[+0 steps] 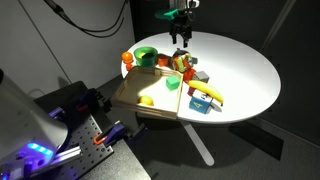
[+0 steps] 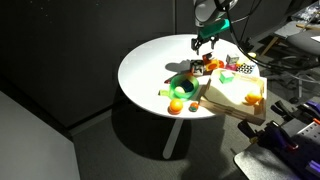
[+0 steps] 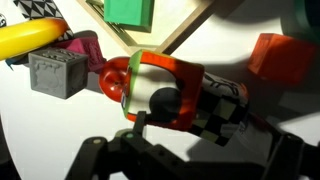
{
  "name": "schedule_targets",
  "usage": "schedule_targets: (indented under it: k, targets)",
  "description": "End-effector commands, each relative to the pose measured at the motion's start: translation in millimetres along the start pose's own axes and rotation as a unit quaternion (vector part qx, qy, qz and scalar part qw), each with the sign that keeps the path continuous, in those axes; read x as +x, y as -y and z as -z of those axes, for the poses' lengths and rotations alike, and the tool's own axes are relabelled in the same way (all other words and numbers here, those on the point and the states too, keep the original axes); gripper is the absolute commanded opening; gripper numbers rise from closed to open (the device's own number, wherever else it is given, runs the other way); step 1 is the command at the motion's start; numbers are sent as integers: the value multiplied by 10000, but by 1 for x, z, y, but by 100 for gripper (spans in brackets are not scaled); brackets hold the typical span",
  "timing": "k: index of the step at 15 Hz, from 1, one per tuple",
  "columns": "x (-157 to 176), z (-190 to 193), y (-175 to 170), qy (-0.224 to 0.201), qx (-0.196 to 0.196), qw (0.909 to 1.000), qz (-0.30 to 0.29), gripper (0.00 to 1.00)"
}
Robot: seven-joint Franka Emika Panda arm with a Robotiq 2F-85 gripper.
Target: Remove the orange dice from the tray and put it on the table
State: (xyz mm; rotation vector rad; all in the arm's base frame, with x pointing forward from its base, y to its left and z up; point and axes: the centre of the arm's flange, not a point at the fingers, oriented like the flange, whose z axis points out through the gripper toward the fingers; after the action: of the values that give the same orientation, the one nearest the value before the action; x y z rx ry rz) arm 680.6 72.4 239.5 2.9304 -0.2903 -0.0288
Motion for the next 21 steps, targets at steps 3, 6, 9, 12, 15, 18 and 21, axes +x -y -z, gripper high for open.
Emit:
schedule_targets:
  k: [3, 6, 9, 12, 15, 18, 21]
  targets:
    - [-21, 22, -2, 186, 199, 9996, 38, 100]
    - [-35, 31, -3, 282, 289, 9989, 218, 100]
    - [-48, 40, -3, 300, 353, 9979, 444, 100]
    - [-61, 49, -7, 196, 399, 9966, 700, 100]
    - [-75, 59, -12, 88, 465, 9943, 955, 100]
    - [-91, 68, -17, 32, 563, 9917, 1154, 100]
    - [-106, 75, -23, 77, 682, 9909, 1158, 100]
